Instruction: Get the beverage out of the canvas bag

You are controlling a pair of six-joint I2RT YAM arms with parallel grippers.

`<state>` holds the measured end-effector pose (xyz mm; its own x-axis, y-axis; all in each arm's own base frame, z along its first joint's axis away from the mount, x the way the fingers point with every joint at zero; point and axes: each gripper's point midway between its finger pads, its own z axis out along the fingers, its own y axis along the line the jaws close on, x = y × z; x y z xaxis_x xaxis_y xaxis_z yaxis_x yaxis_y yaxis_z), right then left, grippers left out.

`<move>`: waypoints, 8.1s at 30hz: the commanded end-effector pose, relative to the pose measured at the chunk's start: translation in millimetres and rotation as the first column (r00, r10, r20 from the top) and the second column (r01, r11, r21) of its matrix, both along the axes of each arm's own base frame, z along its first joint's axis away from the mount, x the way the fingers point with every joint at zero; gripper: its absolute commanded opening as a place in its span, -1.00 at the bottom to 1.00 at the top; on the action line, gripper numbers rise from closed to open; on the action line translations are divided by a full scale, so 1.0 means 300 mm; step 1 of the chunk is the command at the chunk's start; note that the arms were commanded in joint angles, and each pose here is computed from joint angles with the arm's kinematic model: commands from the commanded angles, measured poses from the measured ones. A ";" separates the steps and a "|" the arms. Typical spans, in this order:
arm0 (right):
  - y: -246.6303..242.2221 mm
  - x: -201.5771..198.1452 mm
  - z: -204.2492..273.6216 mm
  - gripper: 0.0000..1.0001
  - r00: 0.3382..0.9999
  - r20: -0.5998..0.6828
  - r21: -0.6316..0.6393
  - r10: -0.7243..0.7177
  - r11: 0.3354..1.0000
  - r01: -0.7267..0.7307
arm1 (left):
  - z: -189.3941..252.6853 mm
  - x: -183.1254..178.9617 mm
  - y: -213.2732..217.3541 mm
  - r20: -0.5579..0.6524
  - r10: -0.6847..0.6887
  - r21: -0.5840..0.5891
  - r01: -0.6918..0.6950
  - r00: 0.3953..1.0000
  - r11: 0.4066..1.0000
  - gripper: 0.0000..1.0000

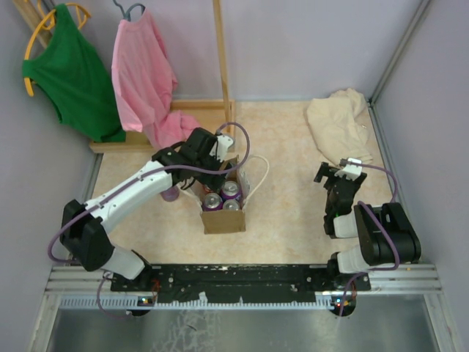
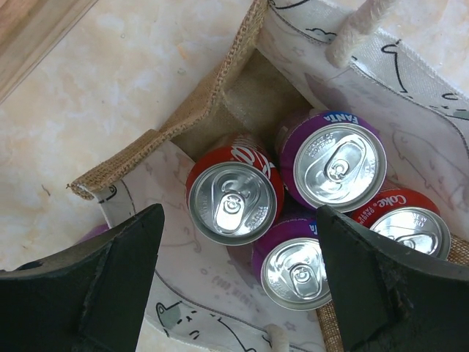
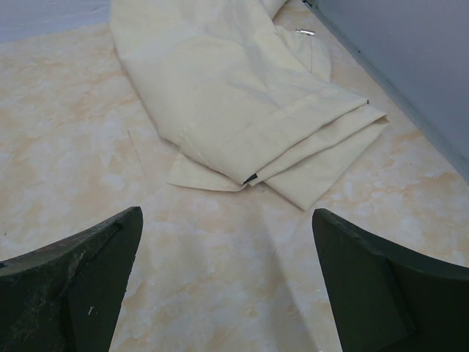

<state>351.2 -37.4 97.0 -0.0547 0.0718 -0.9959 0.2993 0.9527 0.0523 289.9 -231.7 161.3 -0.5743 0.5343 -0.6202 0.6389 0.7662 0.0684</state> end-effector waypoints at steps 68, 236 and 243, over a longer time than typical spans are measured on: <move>-0.006 0.012 0.037 0.98 0.999 0.042 -0.006 -0.005 1.000 0.005 | -0.131 0.072 0.032 -0.057 0.030 0.050 -0.027 0.998 0.998 -1.00; -0.005 0.014 0.039 0.98 0.999 0.043 -0.009 -0.004 1.000 0.004 | -0.205 0.272 0.369 -0.011 0.504 0.048 -0.503 0.864 0.863 -0.25; -0.005 0.013 0.038 0.98 0.999 0.042 -0.009 -0.003 1.000 0.004 | -0.155 0.280 0.376 0.026 0.509 0.019 -0.509 0.860 0.860 0.16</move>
